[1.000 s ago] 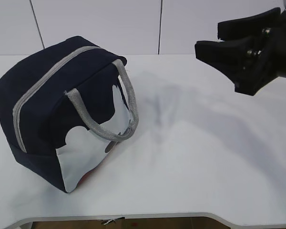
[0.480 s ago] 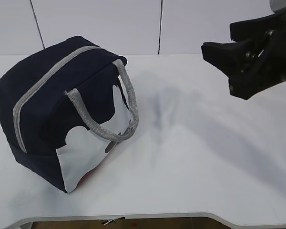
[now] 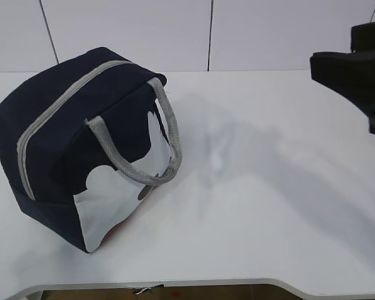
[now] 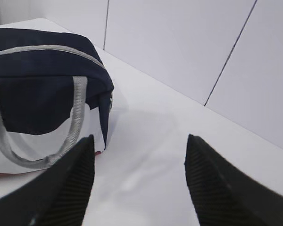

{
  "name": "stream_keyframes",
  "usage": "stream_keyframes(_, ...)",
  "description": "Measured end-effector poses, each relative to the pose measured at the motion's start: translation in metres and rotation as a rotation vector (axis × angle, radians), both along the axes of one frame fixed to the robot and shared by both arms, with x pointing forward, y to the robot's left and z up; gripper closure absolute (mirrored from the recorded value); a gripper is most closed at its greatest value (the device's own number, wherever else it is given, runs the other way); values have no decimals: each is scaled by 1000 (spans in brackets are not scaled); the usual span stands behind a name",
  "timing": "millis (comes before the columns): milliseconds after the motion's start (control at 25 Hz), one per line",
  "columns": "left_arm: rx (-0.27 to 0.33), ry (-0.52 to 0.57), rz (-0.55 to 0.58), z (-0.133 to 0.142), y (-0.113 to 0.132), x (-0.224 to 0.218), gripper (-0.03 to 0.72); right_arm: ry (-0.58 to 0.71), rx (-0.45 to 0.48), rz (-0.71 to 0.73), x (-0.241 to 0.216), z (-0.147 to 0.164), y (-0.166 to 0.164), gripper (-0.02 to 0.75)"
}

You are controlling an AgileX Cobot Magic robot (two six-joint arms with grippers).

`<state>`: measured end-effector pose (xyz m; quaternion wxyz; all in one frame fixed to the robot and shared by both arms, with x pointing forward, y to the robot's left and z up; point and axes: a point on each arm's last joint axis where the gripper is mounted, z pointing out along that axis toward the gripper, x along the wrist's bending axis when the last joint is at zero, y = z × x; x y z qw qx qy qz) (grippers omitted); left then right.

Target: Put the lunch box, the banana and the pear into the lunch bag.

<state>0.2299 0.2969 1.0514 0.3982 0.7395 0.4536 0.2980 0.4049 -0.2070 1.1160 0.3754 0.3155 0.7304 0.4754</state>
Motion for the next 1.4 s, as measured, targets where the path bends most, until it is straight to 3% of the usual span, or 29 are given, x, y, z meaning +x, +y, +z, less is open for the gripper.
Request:
stream_keyframes(760,0,0,0,0,0,0,362,93,24,269,-60,11,-4,243)
stream_keyframes(1160,0,0,0,0,0,0,362,13,68,311,-95,24,-20,243)
stream_keyframes(1400,0,0,0,0,0,0,362,11,87,236,-111,25,-37,243)
